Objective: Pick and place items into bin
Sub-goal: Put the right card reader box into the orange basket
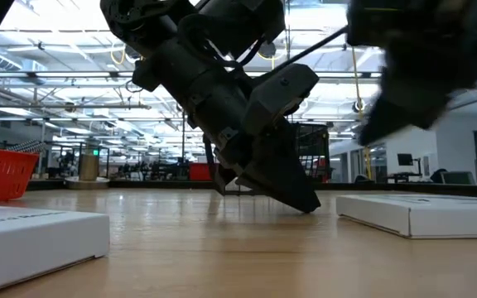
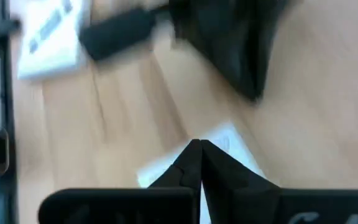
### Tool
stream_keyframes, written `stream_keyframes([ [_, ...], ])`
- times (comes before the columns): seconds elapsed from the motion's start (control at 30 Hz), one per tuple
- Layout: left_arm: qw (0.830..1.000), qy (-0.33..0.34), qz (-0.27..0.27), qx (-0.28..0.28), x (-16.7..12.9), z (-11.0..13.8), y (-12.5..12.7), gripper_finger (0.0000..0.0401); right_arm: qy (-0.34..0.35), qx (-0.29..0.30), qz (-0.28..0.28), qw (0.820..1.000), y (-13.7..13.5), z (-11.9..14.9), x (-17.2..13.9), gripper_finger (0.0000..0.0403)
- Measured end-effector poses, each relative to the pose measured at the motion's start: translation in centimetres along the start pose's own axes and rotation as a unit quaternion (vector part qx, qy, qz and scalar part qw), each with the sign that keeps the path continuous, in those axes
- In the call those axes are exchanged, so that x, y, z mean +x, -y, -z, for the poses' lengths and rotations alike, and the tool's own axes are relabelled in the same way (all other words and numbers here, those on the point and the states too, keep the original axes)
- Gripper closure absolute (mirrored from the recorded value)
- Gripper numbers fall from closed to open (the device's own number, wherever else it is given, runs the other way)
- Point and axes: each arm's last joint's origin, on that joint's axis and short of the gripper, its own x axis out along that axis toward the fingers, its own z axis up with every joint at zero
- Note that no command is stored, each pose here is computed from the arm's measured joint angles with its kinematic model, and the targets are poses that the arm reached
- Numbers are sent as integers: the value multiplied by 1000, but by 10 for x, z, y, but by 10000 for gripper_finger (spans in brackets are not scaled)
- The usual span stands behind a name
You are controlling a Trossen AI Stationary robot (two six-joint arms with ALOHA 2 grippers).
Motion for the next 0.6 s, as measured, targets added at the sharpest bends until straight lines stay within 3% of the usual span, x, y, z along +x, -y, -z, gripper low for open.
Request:
stream_keyframes([
  [0.27, 1000, 4, 8, -1, -1, -2, 1, 397, -102, 35, 62, 992, 15, 18, 2, 403],
  [0.6, 1000, 3, 13, -2, -12, -7, 3, 379, -96, 31, 99, 990, 35, 1, 29, 403],
])
